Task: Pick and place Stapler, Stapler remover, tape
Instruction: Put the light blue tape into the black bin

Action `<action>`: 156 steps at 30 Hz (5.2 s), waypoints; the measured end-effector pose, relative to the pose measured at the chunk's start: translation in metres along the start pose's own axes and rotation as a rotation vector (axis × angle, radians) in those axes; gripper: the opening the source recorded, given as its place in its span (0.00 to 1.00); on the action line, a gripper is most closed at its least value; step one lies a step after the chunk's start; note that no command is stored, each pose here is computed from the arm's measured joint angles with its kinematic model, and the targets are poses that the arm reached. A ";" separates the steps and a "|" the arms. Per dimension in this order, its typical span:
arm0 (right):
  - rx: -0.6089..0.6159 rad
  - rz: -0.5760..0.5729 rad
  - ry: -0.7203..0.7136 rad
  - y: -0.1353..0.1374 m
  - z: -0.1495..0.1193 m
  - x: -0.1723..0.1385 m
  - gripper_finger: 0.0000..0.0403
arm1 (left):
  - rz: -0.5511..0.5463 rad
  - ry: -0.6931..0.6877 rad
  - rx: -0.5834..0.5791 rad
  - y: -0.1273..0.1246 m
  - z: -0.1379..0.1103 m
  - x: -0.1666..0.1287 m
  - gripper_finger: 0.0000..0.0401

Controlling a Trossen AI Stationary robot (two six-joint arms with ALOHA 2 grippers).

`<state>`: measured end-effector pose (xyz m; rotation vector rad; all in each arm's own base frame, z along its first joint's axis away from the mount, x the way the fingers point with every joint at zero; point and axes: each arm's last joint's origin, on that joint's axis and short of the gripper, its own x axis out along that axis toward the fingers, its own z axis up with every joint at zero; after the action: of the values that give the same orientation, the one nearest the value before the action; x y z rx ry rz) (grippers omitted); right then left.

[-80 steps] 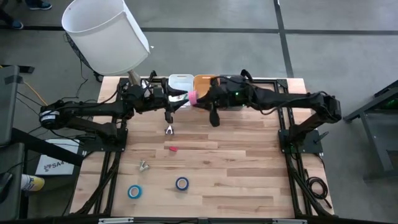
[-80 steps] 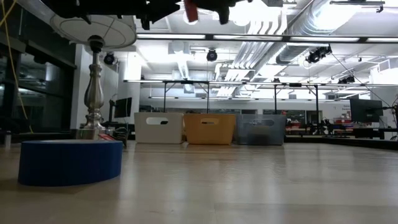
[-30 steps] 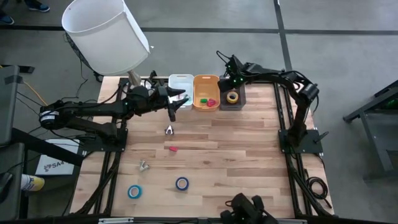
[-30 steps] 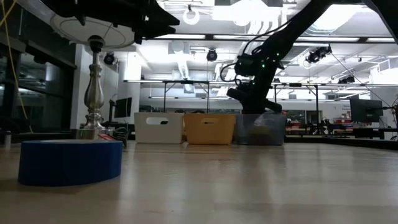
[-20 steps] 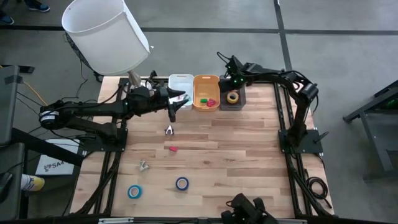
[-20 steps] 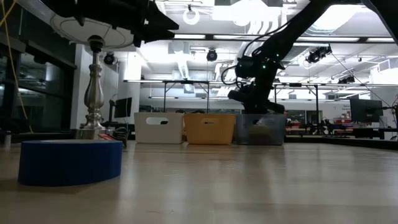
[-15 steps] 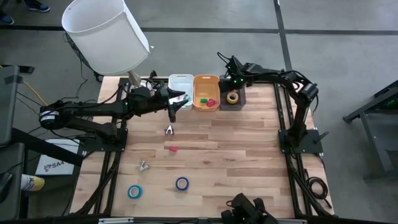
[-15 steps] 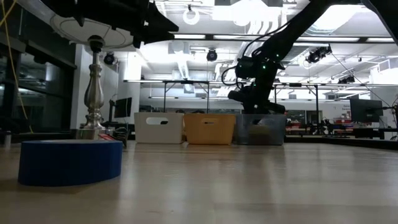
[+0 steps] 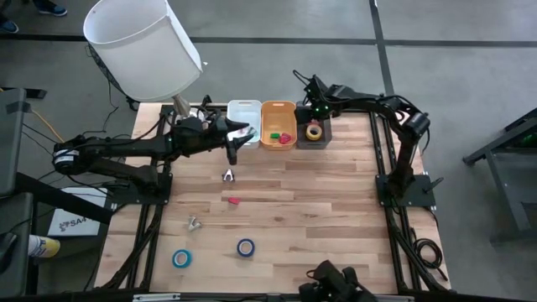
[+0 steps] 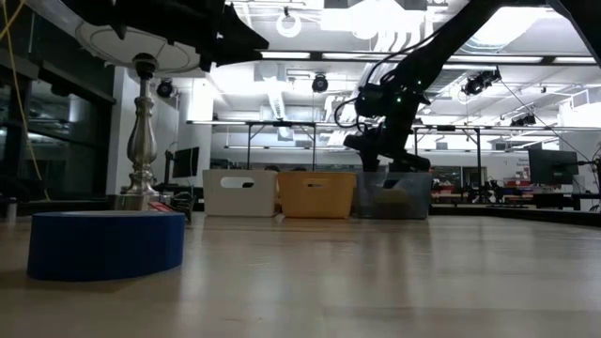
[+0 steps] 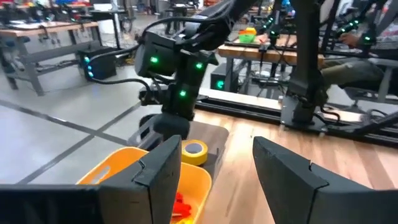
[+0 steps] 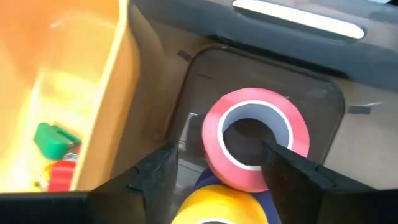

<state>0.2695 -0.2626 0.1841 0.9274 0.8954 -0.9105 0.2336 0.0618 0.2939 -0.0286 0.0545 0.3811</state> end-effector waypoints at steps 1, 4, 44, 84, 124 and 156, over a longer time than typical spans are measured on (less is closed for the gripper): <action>0.000 0.010 0.000 0.000 0.000 -0.002 0.54 | 0.009 0.001 0.001 0.000 0.000 0.000 0.49; -0.009 0.029 -0.019 0.001 0.002 -0.011 0.55 | 0.030 0.024 0.007 0.001 -0.001 -0.002 0.49; -0.493 0.284 -0.355 0.008 -0.010 -0.159 0.55 | 0.067 0.776 -0.487 -0.046 -0.051 -0.085 0.49; -0.588 0.374 -0.338 0.010 -0.011 -0.159 0.55 | -0.382 1.578 -0.393 -0.163 -0.106 -0.168 0.49; -0.611 0.371 -0.346 0.010 -0.011 -0.160 0.55 | -0.228 1.631 -0.234 -0.194 -0.162 -0.167 0.22; -0.863 0.576 -0.364 0.026 -0.019 -0.162 0.55 | 0.257 0.479 -0.098 -0.171 -0.027 -0.040 0.09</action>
<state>0.2340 -0.1977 0.3322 0.2152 0.5592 -0.1283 0.2594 -0.1130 0.2723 -0.2111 0.5168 0.6280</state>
